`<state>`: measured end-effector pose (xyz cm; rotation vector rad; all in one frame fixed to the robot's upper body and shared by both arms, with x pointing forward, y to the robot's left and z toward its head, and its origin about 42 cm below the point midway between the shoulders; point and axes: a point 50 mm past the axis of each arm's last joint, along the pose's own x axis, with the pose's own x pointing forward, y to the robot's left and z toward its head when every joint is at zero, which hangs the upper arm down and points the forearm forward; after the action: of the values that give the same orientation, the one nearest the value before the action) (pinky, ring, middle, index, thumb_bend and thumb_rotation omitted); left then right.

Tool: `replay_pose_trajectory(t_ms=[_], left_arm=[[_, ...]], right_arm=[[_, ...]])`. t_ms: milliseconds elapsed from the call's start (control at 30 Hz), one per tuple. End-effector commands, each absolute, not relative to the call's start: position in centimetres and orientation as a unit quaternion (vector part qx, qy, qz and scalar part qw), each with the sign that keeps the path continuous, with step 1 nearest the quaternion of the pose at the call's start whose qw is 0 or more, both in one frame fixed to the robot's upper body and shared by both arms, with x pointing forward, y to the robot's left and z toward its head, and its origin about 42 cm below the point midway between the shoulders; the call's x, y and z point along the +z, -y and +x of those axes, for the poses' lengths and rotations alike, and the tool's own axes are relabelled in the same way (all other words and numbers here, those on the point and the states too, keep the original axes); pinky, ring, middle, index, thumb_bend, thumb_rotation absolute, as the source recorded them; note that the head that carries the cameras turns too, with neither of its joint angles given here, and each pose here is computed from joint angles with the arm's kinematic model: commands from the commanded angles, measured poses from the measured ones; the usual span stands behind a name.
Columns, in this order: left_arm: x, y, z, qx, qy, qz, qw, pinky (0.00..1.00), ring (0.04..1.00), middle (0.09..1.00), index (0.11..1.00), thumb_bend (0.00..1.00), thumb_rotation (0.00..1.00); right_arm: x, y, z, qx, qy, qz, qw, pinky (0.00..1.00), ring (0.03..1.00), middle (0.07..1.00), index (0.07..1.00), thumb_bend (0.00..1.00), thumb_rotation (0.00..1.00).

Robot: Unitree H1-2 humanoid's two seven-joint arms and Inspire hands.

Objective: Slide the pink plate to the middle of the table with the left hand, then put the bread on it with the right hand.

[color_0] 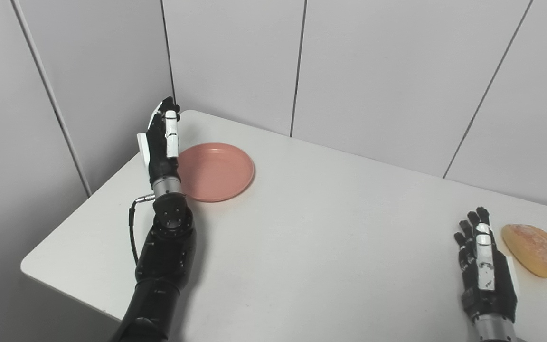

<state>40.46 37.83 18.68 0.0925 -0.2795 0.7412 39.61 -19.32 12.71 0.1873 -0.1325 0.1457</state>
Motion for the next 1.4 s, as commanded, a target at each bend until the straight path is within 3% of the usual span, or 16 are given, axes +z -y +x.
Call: replay_pose_trajectory(t_ms=[0, 367, 600, 1367], left_arm=[[20.1, -39.0, 40.9, 0.373, 0.156, 0.061, 0.913, 0.85, 0.819, 0.806, 0.799, 0.55, 1.00], [17.5, -40.5, 40.9, 0.384, 0.115, 0.031, 0.916, 0.89, 0.851, 0.832, 0.831, 0.56, 1.00], [16.1, -40.3, 41.2, 0.382, 0.086, 0.010, 0.920, 0.85, 0.825, 0.809, 0.806, 0.55, 1.00], [14.7, -36.4, 43.5, 0.292, 0.034, -0.061, 0.954, 0.85, 0.847, 0.838, 0.836, 0.55, 1.00]], right_arm=[[13.4, 19.6, 39.7, 0.077, 0.079, 0.090, 0.990, 1.00, 1.000, 1.000, 1.000, 0.59, 0.86], [13.6, 19.6, 39.7, 0.074, 0.079, 0.091, 0.990, 1.00, 1.000, 1.000, 1.000, 0.57, 0.88], [13.9, 19.6, 39.5, 0.073, 0.079, 0.089, 0.990, 1.00, 1.000, 1.000, 1.000, 0.57, 0.89], [14.8, 19.7, 39.2, 0.072, 0.076, 0.088, 0.991, 1.00, 1.000, 1.000, 1.000, 0.61, 0.91]])
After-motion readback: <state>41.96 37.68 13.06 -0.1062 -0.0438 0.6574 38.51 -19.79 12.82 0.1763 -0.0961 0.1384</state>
